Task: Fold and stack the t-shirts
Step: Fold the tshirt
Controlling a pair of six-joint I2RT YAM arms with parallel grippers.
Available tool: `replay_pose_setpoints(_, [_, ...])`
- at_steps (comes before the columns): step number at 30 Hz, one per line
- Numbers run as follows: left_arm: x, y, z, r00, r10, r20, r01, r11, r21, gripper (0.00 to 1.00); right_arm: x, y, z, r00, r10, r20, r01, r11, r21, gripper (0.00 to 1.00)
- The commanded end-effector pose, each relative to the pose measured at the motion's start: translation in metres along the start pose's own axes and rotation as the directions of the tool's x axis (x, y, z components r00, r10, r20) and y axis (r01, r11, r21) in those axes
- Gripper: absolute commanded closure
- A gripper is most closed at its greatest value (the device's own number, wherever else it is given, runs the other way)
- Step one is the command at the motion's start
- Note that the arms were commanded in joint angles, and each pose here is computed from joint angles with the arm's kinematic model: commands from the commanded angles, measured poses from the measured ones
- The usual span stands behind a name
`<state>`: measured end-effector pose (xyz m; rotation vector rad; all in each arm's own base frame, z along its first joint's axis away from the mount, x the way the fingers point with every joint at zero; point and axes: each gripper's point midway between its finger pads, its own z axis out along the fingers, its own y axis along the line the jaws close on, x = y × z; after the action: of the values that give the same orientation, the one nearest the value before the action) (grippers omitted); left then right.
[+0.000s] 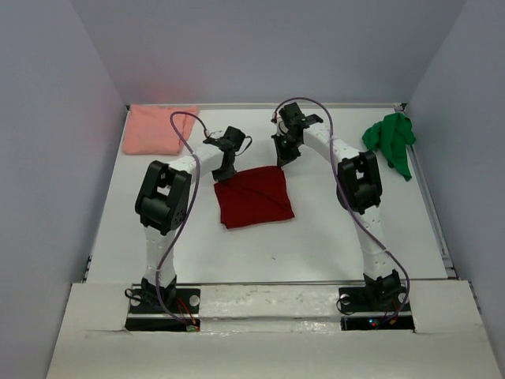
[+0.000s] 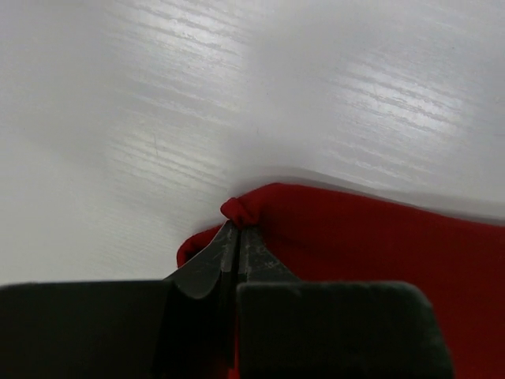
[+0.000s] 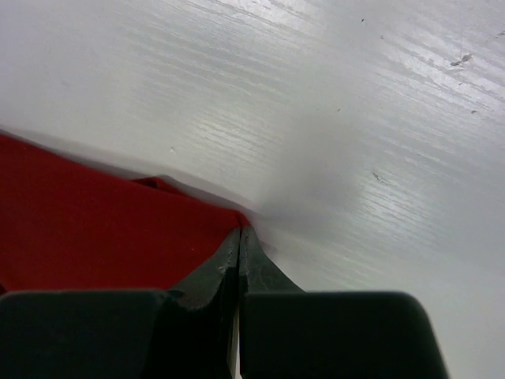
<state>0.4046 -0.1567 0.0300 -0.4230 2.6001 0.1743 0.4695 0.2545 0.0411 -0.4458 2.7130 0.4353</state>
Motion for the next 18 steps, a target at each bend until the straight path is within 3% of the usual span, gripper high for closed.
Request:
replay_pose_setpoints(1, [-0.009, 0.007, 0.0, 1.0, 0.003, 0.017, -0.003, 1.0, 0.006, 0.68, -0.017, -0.004, -0.015, 0.998, -0.036, 0.056, 0.034, 0.999, 0.034, 1.0])
replay_pose_setpoints(5, [-0.031, 0.014, -0.02, 0.995, -0.016, 0.097, 0.017, 1.0, -0.014, 0.28, -0.019, -0.006, -0.022, 0.996, -0.046, 0.074, 0.042, 0.998, 0.053, 0.99])
replay_pose_setpoints(6, [-0.034, 0.015, -0.024, 0.994, -0.017, 0.112, 0.019, 1.0, -0.02, 0.28, -0.021, -0.005, -0.025, 0.995, -0.047, 0.083, 0.043, 0.998, 0.052, 0.97])
replay_pose_setpoints(7, [-0.043, 0.015, -0.034, 0.99, -0.021, 0.138, 0.023, 1.0, -0.014, 0.19, -0.022, -0.004, -0.029, 0.995, -0.047, 0.09, 0.043, 0.998, 0.048, 0.96])
replay_pose_setpoints(12, [-0.062, 0.02, -0.067, 0.971, -0.015, 0.238, 0.029, 0.998, -0.056, 0.08, -0.029, -0.002, -0.046, 0.99, -0.051, 0.129, 0.044, 0.997, 0.062, 0.91])
replay_pose_setpoints(18, [-0.073, 0.024, -0.097, 0.95, -0.018, 0.313, 0.038, 0.998, -0.057, 0.07, -0.043, 0.006, -0.09, 0.975, -0.065, 0.212, 0.05, 0.996, 0.073, 0.89])
